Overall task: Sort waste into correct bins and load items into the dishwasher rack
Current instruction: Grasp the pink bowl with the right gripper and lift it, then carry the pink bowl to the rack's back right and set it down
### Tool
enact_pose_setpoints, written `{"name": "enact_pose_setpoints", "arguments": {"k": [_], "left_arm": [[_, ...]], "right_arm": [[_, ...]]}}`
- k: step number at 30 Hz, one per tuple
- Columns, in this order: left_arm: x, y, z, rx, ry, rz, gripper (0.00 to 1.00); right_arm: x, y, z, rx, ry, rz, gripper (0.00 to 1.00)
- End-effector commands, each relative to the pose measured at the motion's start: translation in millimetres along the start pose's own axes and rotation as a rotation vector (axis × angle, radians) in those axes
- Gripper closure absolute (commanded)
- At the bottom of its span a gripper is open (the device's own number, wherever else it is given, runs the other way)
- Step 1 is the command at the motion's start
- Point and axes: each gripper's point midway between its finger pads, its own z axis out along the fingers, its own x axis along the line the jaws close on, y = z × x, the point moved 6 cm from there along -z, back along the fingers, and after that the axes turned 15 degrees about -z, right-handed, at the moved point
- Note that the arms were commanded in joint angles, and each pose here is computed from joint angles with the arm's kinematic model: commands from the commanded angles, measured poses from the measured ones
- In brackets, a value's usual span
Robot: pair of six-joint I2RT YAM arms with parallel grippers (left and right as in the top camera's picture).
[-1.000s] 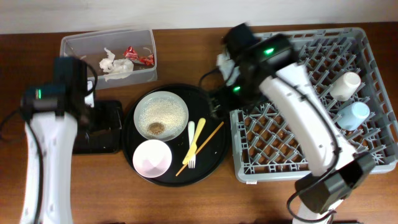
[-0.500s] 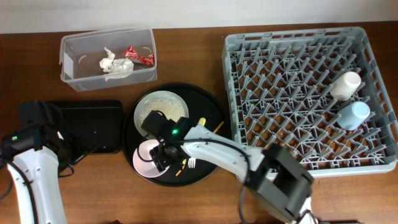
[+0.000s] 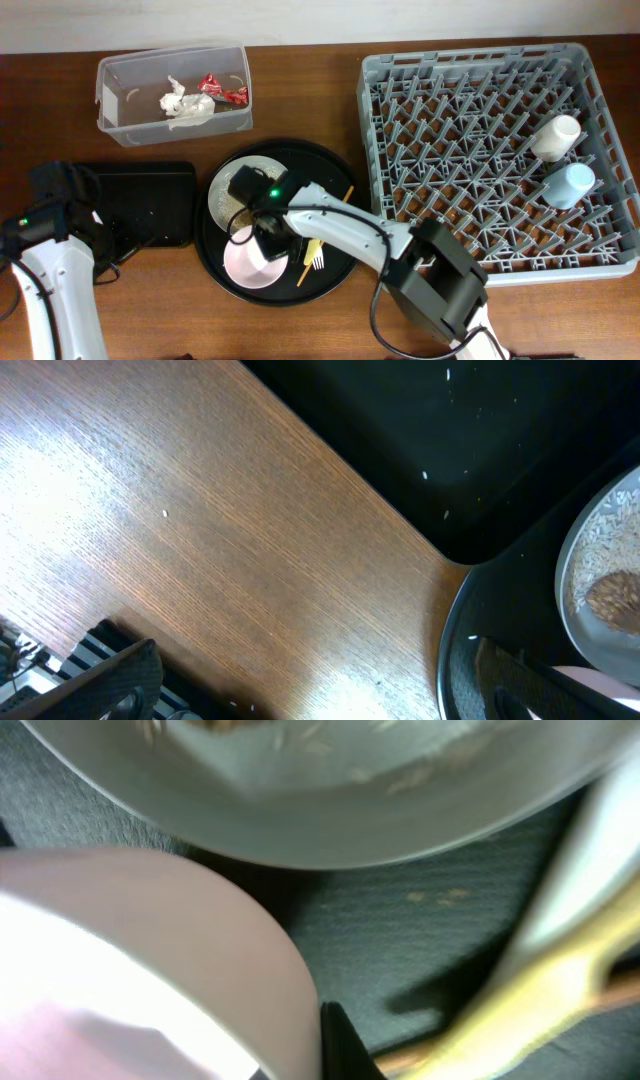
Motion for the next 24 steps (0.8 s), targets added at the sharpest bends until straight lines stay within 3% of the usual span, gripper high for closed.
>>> {"name": "enact_pose_setpoints", "arguments": {"k": [1, 3, 5, 8, 12, 17, 20, 24], "left_arm": [[0, 0, 1, 0.004, -0.004, -0.019, 0.01], [0, 0, 1, 0.002, -0.005, -0.019, 0.01], [0, 1, 1, 0.001, -0.006, -0.019, 0.01], [0, 1, 1, 0.002, -0.006, -0.020, 0.01], [0, 1, 1, 0.001, -0.007, -0.020, 0.01], [0, 1, 1, -0.002, -0.008, -0.020, 0.01], [0, 1, 1, -0.001, -0.008, -0.020, 0.01], [0, 1, 1, -0.001, -0.008, -0.020, 0.01]], "right_arm": [[-33, 23, -83, -0.180, -0.146, 0.026, 0.96], [-75, 21, -123, -0.228, -0.292, 0.109, 0.96], [-175, 4, -180, -0.291, -0.566, 0.330, 0.96], [-318, -63, -239, -0.234, -1.065, 0.680, 0.96], [-416, -130, -268, -0.173, -1.371, 0.988, 0.96], [-473, -167, -255, -0.049, -1.569, 1.116, 0.96], [-505, -178, -230, -0.027, -1.559, 1.166, 0.96], [-514, -162, -189, -0.007, -1.477, 1.113, 0.96]]}}
